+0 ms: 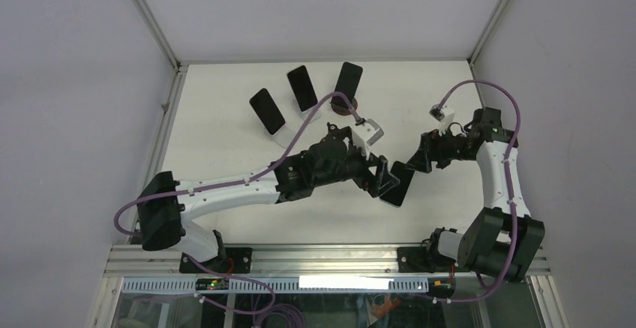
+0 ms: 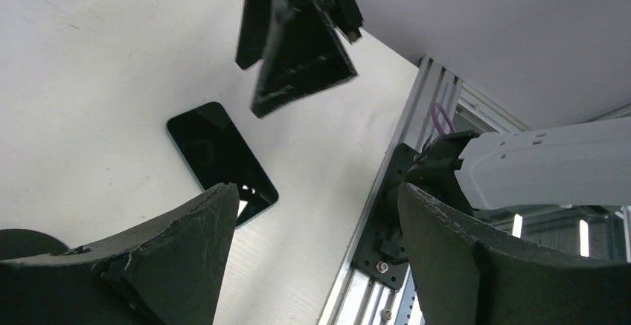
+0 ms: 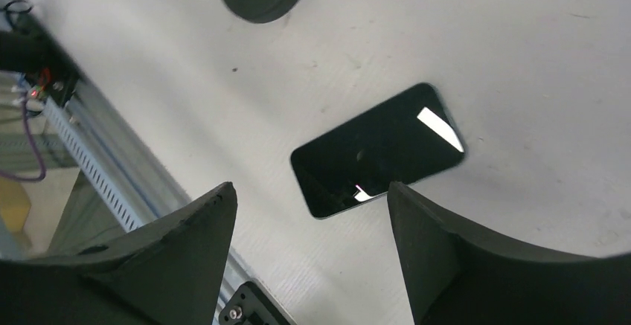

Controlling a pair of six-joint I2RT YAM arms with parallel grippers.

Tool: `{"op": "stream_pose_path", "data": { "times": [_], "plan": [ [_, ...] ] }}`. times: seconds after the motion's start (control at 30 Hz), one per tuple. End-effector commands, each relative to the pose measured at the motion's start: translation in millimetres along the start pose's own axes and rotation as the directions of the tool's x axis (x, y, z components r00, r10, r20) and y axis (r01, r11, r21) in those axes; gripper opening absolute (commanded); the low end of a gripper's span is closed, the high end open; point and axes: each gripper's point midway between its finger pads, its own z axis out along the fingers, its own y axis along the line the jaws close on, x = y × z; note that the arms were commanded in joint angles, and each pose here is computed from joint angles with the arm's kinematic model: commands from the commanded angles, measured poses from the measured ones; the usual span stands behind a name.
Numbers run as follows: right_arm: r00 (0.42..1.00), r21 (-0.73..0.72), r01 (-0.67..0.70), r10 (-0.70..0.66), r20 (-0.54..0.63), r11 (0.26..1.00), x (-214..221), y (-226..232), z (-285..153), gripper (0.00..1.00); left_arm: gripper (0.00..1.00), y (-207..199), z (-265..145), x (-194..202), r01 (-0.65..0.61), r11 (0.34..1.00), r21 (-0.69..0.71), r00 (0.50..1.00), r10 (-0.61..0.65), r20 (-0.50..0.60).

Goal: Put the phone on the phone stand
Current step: Pick up the phone at the center of the board.

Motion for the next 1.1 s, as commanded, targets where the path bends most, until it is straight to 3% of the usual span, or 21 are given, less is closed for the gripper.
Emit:
{"op": "stream_pose_path", "data": {
  "times": [0.0,0.17,0.5,1.07],
  "plan": [
    [0.995,0.256,-0.079,0.059,0.082,0.963,-19,-47,-11,0.78,0.81,-20,27,12,-0.038,0.998,-0.045,0.999,0.037,-0.022],
    [0.984,0.382,-0.159,0.116,0.133,0.910,-20,-70,-23,0.81,0.89,2,60,59,-0.036,0.976,-0.215,0.993,0.012,-0.113],
    [0.979,0.379,-0.193,0.149,0.142,0.905,-17,-73,-27,0.85,0.93,44,106,108,-0.118,0.900,-0.419,0.971,0.017,-0.238],
    [0.978,0.367,-0.195,0.152,0.142,0.910,-17,-72,-26,0.85,0.87,61,134,157,-0.188,0.869,-0.458,0.932,0.011,-0.362]
  ]
}}
